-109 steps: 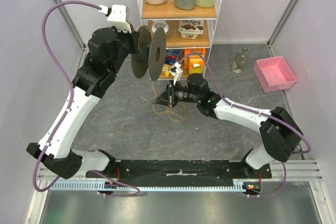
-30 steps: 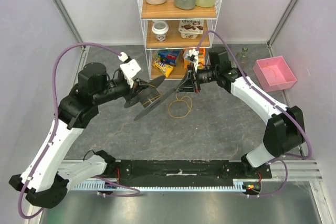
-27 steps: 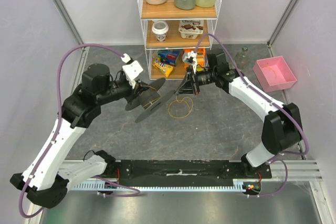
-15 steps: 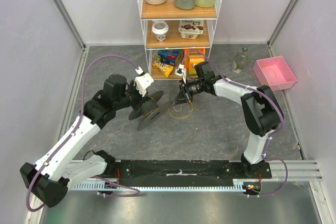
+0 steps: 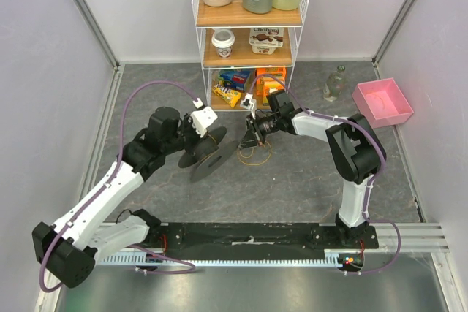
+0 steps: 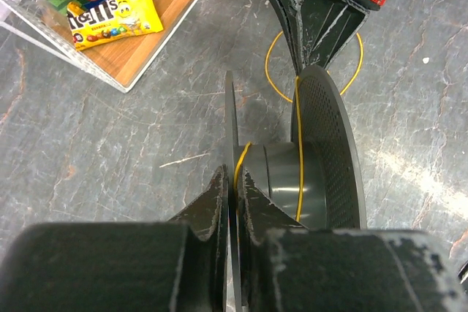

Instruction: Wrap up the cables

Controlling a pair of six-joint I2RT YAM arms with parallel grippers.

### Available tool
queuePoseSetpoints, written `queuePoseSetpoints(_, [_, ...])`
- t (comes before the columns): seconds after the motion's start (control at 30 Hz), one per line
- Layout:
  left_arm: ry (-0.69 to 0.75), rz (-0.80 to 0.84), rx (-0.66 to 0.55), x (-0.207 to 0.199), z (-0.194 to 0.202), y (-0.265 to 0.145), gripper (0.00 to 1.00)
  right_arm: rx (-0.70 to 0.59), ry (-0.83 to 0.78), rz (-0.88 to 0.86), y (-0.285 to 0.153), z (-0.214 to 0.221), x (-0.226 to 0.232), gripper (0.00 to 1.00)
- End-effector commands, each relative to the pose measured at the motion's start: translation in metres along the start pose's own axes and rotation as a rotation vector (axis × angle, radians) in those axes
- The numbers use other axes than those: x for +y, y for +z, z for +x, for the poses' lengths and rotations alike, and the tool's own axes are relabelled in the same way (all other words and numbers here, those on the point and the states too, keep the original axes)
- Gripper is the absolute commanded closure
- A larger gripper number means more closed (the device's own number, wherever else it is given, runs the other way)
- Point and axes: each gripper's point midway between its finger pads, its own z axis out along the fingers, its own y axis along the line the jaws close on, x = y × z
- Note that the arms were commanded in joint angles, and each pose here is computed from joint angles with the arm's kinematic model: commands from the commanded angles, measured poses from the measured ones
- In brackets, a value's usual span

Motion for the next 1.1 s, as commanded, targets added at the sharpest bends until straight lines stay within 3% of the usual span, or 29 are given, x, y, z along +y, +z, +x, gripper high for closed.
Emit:
queuePoseSetpoints(0.0, [0.066,-0.005,0.102,0.0,0.026,-0.011,0.98,-0.024,-0.058,0.044,-0.003,-0.015,-0.005,1.0])
queuePoseSetpoints(0.57, [0.006,0.143,0.252,-0.018,0.041,-0.005,0.76,-0.022,-0.081,0.038,-0.004,-0.021,0.0,1.0])
queuePoseSetpoints(0.67, [-0.006,0.147,0.258,-0.018,0.04,-0.004,0.82,-0.025,-0.083,0.042,-0.005,-0.022,-0.002,1.0])
queuePoseSetpoints(0.8, [-0.018,0.156,0.265,-0.019,0.041,-0.003,0.98,-0.022,-0.081,0.04,-0.004,-0.022,-0.001,1.0])
queuePoseSetpoints(0.9, [-0.038,0.143,0.249,-0.017,0.036,-0.005,0.98,-0.018,-0.079,0.045,-0.004,-0.02,-0.003,1.0])
queuePoseSetpoints(0.93, [-0.041,0.141,0.239,-0.016,0.033,-0.006,0.98,-0.013,-0.074,0.046,-0.004,-0.019,-0.004,0.99])
queuePoseSetpoints(1.07, [-0.056,0.069,0.168,0.004,0.013,-0.016,0.98,0.003,-0.073,0.06,-0.007,-0.013,-0.008,0.62])
